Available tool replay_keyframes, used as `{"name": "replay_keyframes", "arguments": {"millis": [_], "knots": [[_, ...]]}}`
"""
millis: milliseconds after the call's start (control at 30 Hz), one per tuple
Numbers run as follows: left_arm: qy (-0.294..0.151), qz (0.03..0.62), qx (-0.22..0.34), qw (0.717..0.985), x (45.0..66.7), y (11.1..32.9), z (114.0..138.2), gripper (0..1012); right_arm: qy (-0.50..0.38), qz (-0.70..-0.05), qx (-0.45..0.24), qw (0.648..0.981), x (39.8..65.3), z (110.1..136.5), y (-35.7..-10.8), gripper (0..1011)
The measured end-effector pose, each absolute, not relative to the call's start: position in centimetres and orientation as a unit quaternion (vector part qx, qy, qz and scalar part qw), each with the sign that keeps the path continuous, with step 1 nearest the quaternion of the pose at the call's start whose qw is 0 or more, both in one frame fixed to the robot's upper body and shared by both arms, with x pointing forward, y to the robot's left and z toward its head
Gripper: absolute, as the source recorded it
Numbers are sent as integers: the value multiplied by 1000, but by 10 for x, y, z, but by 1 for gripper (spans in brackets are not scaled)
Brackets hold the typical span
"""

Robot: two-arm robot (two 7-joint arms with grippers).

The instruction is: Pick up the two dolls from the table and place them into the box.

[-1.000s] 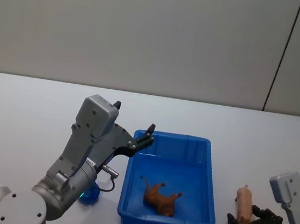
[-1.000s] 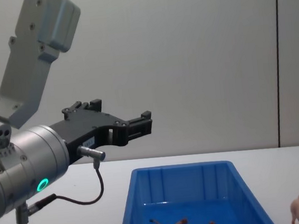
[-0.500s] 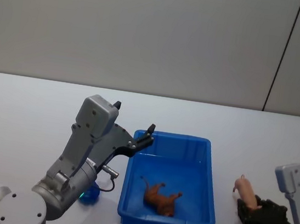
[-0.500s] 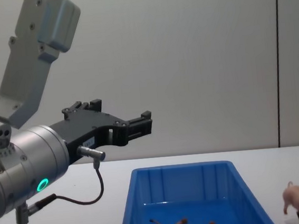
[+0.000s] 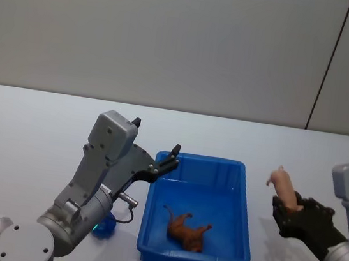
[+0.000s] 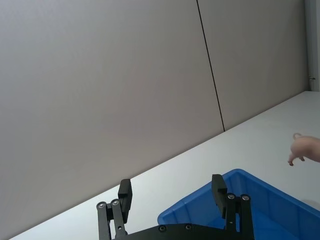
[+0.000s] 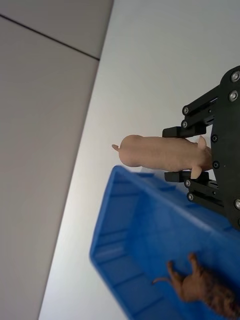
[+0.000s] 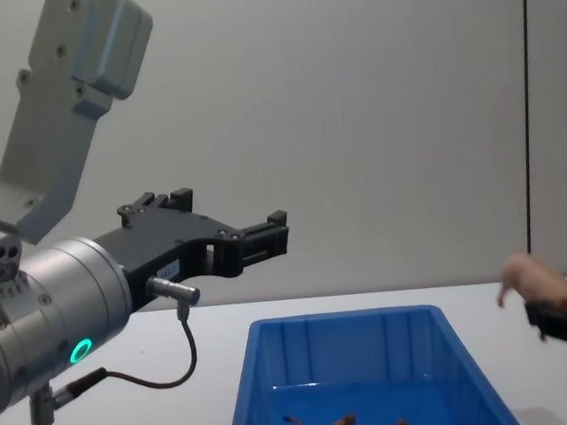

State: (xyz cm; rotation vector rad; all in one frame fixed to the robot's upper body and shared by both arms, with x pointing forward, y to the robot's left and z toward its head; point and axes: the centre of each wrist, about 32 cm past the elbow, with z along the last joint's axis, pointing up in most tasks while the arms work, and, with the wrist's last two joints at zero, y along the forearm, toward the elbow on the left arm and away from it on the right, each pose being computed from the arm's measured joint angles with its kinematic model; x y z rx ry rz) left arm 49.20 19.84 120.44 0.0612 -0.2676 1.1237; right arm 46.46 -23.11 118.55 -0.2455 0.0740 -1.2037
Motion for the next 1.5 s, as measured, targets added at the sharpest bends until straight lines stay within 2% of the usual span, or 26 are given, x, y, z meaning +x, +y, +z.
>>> {"name": "replay_keyframes", "arguments": {"millis": [267, 533, 600, 633, 700, 733, 800, 833, 933, 1000, 1067, 1167, 1500], "knots": [[-126, 531, 29, 837, 492, 198, 1204, 1001, 27, -526, -95, 845, 465, 1205, -214, 363], [-126, 531, 29, 837, 492, 198, 1204, 1001, 34, -494, -107, 862, 465, 1212, -191, 383], [-126, 531, 29, 837, 492, 198, 1204, 1001, 37, -488, -111, 865, 465, 1212, -186, 480], [-126, 531, 29, 837, 492, 198, 1204, 1001, 39, -484, -116, 866, 465, 1213, -182, 480], [-126, 531, 29, 837, 492, 198, 1204, 1001, 41, -481, -120, 868, 465, 1212, -178, 539], [-126, 531, 29, 837, 492, 198, 1204, 1001, 43, -479, -124, 868, 465, 1212, -175, 599], [-126, 531, 29, 837, 492, 198, 1204, 1001, 45, -476, -127, 869, 465, 1212, -171, 630], [-126, 531, 29, 837, 492, 198, 1204, 1002, 45, -474, -129, 870, 465, 1211, -169, 704], [-126, 531, 29, 837, 492, 198, 1204, 1002, 45, -473, -130, 871, 465, 1211, -167, 760], [-126, 531, 29, 837, 492, 198, 1204, 1001, 40, -472, -125, 872, 464, 1210, -166, 868], [-126, 531, 29, 837, 492, 198, 1204, 1001, 37, -472, -122, 872, 464, 1210, -166, 868], [-126, 531, 29, 837, 492, 198, 1204, 1001, 30, -475, -115, 872, 464, 1209, -170, 981], [-126, 531, 29, 837, 492, 198, 1204, 1001, 12, -491, -103, 865, 468, 1202, -197, 1001]]}}
